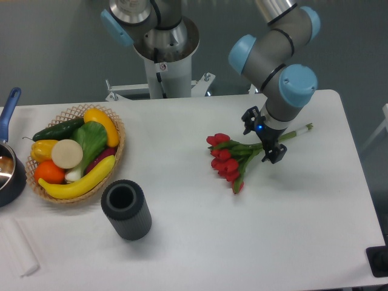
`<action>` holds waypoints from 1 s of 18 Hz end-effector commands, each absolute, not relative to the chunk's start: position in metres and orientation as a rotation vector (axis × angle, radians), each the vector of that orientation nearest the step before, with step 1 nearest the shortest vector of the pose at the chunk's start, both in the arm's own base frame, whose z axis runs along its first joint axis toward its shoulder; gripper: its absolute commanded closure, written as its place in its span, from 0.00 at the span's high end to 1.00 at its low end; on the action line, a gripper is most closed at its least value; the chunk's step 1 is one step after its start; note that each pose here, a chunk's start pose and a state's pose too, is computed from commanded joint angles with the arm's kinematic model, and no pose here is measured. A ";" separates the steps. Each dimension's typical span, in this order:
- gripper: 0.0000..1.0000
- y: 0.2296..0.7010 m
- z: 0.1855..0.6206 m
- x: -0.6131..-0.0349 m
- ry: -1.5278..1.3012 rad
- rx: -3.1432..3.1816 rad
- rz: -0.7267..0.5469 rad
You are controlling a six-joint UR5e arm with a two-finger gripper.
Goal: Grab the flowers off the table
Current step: 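Lower the gripper onto the tulip stems near the blooms and close it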
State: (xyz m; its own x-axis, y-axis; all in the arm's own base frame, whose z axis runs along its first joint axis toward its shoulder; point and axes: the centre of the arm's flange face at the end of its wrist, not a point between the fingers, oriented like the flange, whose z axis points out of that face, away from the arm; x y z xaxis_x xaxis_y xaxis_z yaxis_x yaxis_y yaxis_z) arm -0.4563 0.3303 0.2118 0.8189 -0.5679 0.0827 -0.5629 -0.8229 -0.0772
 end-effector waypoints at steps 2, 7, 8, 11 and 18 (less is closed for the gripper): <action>1.00 0.330 0.207 -0.454 0.916 -2.946 -0.149; 1.00 0.337 0.198 -0.450 0.851 -2.968 -0.152; 1.00 0.341 0.197 -0.449 0.840 -2.972 -0.148; 1.00 0.344 0.194 -0.447 0.832 -2.977 -0.151; 0.89 0.343 0.189 -0.445 0.833 -2.974 -0.151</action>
State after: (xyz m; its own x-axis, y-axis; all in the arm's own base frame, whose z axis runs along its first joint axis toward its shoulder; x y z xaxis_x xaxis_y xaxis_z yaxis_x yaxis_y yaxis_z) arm -0.4450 0.3434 0.1895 0.8501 -0.5205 0.0808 -0.5157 -0.8536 -0.0733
